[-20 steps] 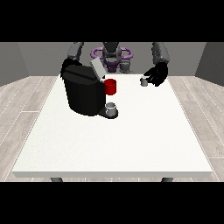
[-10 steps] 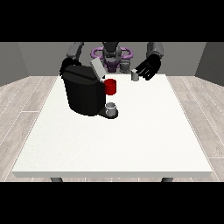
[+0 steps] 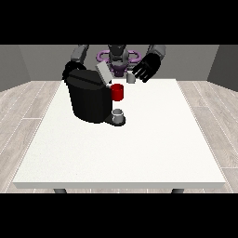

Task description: Insert the coffee pod into the coffee machine and close the lid

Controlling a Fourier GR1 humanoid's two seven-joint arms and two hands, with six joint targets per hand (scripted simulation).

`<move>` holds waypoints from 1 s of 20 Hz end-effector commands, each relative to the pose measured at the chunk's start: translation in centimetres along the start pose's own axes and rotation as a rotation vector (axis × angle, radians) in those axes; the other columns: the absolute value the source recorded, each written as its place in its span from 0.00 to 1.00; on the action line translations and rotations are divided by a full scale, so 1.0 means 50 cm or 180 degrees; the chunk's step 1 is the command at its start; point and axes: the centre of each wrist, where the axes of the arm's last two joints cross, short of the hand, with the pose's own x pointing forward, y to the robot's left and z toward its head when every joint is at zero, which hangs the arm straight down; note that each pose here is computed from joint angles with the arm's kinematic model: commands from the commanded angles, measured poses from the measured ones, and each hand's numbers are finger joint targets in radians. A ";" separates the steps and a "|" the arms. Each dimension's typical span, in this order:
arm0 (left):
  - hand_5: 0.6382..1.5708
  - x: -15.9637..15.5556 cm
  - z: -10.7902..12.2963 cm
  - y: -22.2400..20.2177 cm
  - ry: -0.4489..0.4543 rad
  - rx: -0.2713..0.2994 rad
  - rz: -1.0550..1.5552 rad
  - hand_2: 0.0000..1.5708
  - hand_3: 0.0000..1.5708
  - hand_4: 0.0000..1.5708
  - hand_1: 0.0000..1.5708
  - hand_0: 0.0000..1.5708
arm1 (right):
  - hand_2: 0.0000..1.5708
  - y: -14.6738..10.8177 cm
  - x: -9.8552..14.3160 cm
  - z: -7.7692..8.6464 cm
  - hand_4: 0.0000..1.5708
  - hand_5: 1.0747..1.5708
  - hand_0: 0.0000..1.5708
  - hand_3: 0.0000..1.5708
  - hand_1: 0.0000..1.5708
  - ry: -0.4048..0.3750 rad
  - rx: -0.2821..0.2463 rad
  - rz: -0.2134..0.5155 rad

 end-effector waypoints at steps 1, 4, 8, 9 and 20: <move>1.00 0.011 -0.008 0.074 -0.0013 0.0221 -0.0058 0.85 0.81 0.31 0.82 0.82 | 0.00 0.040 0.063 -0.017 0.32 1.00 0.00 0.00 0.00 -0.0185 0.0106 0.0023; 1.00 0.029 -0.016 0.050 -0.0021 0.0106 -0.0002 0.85 0.81 0.33 0.82 0.82 | 0.00 -0.017 0.031 -0.007 0.32 1.00 0.00 0.00 0.00 -0.0131 0.0097 0.0000; 1.00 0.085 -0.039 0.023 -0.0110 0.0125 -0.0099 0.83 0.78 0.32 0.82 0.82 | 0.00 0.026 0.043 -0.024 0.34 1.00 0.00 0.00 0.00 -0.0156 -0.0090 0.0094; 1.00 0.049 -0.024 0.077 -0.0103 0.0241 -0.0079 0.83 0.79 0.31 0.80 0.80 | 0.00 0.017 0.049 -0.018 0.35 1.00 0.00 0.00 0.00 -0.0292 -0.0052 0.0048; 1.00 0.073 -0.040 0.007 -0.0025 -0.0017 -0.0084 0.83 0.78 0.33 0.81 0.81 | 0.00 -0.009 0.052 -0.016 0.33 1.00 0.00 0.00 0.00 -0.0084 -0.0127 -0.0030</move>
